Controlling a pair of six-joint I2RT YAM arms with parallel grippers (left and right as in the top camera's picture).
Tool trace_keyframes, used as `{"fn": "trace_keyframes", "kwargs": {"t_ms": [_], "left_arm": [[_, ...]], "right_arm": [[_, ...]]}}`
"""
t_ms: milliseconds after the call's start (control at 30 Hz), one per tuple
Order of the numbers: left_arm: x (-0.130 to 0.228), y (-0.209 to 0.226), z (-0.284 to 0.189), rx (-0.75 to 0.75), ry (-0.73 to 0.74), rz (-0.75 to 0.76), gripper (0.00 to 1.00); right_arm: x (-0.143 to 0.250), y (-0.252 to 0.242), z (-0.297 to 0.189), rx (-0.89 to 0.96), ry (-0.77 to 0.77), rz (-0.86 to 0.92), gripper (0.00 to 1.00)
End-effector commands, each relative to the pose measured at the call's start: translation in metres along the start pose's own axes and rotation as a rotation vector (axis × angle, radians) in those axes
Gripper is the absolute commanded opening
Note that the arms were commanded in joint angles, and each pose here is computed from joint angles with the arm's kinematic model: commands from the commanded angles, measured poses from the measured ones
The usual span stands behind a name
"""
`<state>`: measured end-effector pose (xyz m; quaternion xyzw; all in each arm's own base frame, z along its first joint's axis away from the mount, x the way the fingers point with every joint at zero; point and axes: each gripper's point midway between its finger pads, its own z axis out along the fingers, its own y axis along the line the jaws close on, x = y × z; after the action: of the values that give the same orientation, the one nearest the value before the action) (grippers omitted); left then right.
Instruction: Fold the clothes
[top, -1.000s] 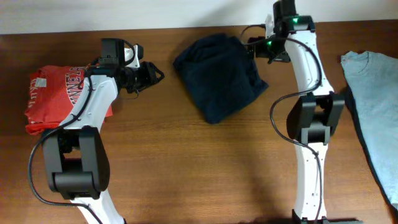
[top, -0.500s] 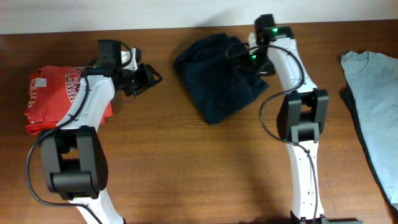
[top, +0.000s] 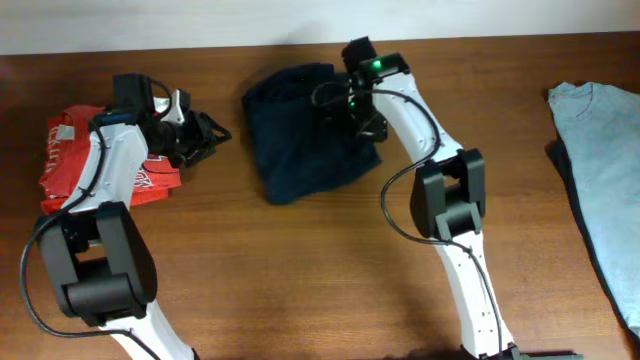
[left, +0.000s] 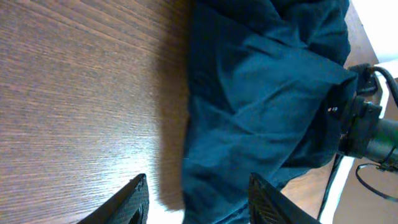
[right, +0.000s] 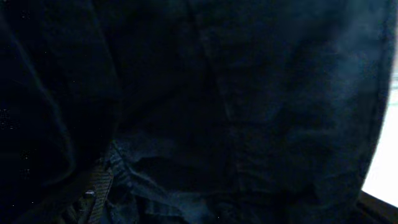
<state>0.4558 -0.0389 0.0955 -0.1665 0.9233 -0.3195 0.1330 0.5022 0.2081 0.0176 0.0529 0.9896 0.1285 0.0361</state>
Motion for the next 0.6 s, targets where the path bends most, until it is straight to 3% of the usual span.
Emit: {"fn": "trace_keyframes", "kwargs": {"t_ms": [0, 167, 400, 433, 533, 567], "left_arm": [[-0.001, -0.011, -0.009, 0.029, -0.017, 0.068, 0.51], [-0.003, -0.020, -0.004, 0.083, -0.033, 0.152, 0.57], [0.007, -0.019, 0.016, 0.134, -0.028, 0.183, 0.60], [0.010, -0.014, 0.022, 0.135, -0.029, 0.184, 0.60], [0.013, -0.006, 0.030, 0.136, -0.032, 0.170, 0.57], [0.013, -0.004, 0.033, 0.138, -0.038, 0.165, 0.55]], "right_arm": [[0.008, 0.013, 0.006, -0.024, 0.026, 0.003, 0.96], [-0.014, 0.005, -0.041, -0.111, -0.027, -0.062, 0.99], [-0.019, -0.009, -0.049, -0.148, -0.016, -0.089, 0.98], [-0.019, -0.007, -0.050, -0.155, -0.019, -0.122, 0.82], [-0.018, -0.002, -0.052, -0.172, -0.024, -0.172, 0.14], [-0.019, 0.000, -0.054, -0.181, -0.027, -0.177, 0.06]]}}
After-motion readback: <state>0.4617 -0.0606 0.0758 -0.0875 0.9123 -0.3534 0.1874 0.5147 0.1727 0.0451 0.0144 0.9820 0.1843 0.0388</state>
